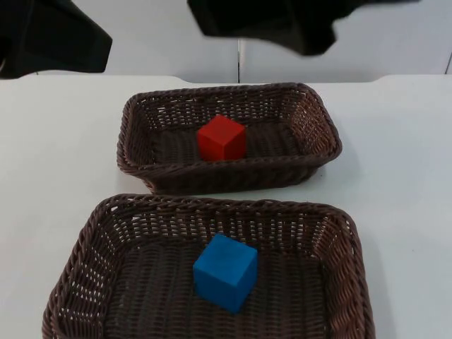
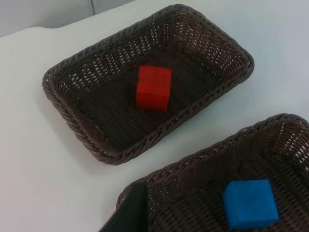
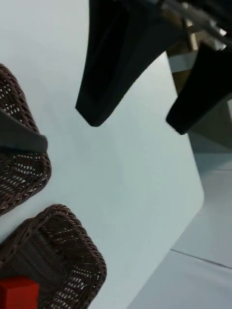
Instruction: Pick up one cube with the left hand and place it into the upper basket. Pick up one cube with the right hand and place it into the lower basket.
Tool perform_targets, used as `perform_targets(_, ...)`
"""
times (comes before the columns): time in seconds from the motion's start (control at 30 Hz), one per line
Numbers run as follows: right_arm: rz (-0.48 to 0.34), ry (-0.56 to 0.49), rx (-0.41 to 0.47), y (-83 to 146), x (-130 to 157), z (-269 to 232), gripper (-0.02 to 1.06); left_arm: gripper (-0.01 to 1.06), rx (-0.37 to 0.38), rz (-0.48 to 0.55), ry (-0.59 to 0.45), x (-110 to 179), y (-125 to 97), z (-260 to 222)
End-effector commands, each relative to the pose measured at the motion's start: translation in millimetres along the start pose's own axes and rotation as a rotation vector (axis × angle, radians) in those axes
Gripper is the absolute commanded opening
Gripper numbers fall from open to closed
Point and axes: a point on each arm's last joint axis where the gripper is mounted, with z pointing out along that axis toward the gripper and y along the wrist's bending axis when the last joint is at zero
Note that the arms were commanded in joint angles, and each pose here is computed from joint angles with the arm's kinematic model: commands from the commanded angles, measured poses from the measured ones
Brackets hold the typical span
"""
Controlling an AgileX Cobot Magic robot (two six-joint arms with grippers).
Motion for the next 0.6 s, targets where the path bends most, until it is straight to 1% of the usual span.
perform_targets(0.0,-0.003,-0.009,-0.013,3,-4,-9,0.88,1.05,-0.007,0.002,-0.010,1,1,-1)
perform_targets(0.3,-0.012,-0.024,-0.038,6,-11,-38,0.88,1.05,-0.005,0.003,-0.010,1,0,-1)
perform_targets(0.37,-0.017,-0.030,-0.043,7,-13,-46,0.88,1.05,-0.006,0.008,-0.027,0,0,-6)
perform_targets(0.5,-0.020,-0.038,-0.049,9,-13,-58,0.88,1.05,-0.005,0.059,-0.057,2,-2,-19)
perform_targets(0.57,-0.020,-0.038,-0.049,10,-9,-62,0.88,1.05,-0.003,0.080,-0.081,3,-4,-30)
